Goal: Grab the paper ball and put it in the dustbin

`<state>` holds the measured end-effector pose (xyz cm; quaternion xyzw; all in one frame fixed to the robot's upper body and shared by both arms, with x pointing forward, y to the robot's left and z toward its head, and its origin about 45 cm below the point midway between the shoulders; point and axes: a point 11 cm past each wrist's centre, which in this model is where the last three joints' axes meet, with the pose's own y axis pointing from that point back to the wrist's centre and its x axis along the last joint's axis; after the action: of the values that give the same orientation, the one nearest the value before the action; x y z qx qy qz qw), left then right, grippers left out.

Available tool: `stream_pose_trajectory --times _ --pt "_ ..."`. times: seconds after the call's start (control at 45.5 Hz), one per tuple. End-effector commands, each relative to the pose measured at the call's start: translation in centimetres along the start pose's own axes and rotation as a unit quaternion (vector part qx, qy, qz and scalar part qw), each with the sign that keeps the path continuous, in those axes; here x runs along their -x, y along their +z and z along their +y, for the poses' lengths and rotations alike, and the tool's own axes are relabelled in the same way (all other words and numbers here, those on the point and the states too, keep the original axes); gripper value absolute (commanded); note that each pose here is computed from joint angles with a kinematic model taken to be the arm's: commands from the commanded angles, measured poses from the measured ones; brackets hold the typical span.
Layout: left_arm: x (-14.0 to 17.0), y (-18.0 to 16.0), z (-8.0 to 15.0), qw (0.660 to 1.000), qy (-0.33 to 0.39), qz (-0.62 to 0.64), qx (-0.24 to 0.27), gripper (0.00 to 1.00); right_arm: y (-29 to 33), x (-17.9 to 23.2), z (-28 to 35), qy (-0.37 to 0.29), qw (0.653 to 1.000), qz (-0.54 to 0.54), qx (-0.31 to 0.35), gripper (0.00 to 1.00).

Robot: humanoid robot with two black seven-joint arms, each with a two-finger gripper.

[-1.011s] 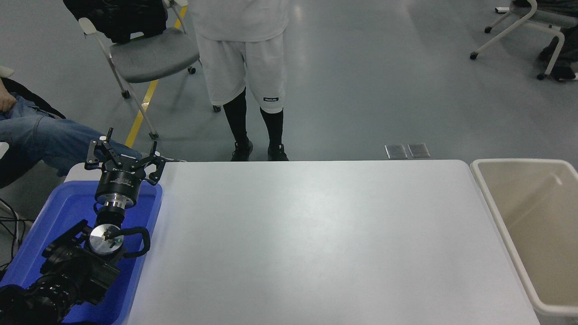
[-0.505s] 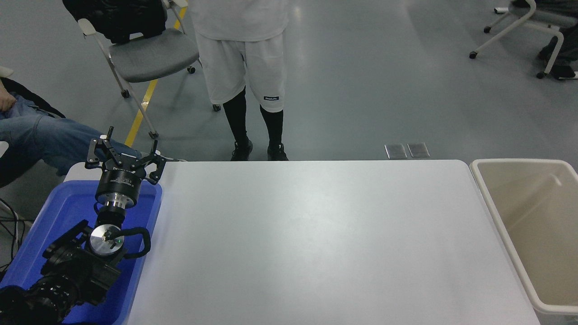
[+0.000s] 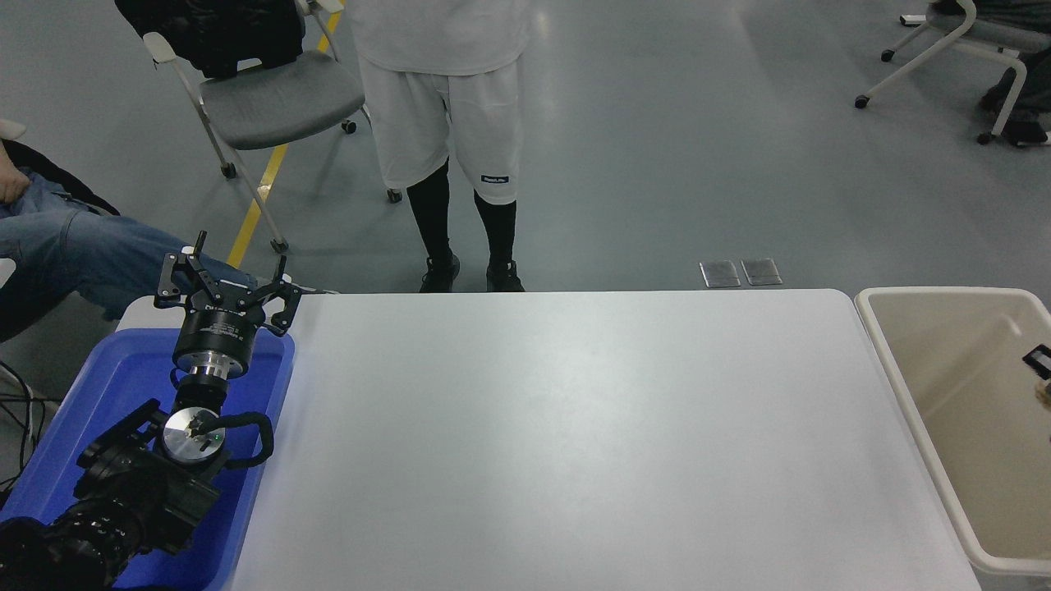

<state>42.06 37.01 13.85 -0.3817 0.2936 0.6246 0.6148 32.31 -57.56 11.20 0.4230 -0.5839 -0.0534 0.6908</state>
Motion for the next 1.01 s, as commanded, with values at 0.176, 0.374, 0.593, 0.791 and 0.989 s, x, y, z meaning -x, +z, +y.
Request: stream_pose_trajectory --times 0.176,0.374,0.593,0.791,0.989 --pt "0.0 0.0 0.0 1.0 0.0 0.0 0.0 0.99 0.4 2.1 -0.3 0.005 1.0 -0.006 0.006 0.0" --pt "0.0 0.0 0.0 1.0 0.0 0.0 0.0 0.99 0.5 1.9 -0.3 0.011 1.0 -0.003 0.006 0.14" --pt "0.0 0.0 0.0 1.0 0.0 0.0 0.0 0.99 0.3 -0.4 -0.1 0.086 0.996 -0.027 0.005 0.95" --pt "0.0 0.0 0.0 1.0 0.0 0.0 0.0 0.99 -0.2 -0.6 0.0 0.087 0.996 -0.031 0.001 0.98" --pt "0.0 0.0 0.0 1.0 0.0 0.0 0.0 0.99 -2.2 -2.1 0.6 0.094 0.995 -0.041 -0.018 0.99"
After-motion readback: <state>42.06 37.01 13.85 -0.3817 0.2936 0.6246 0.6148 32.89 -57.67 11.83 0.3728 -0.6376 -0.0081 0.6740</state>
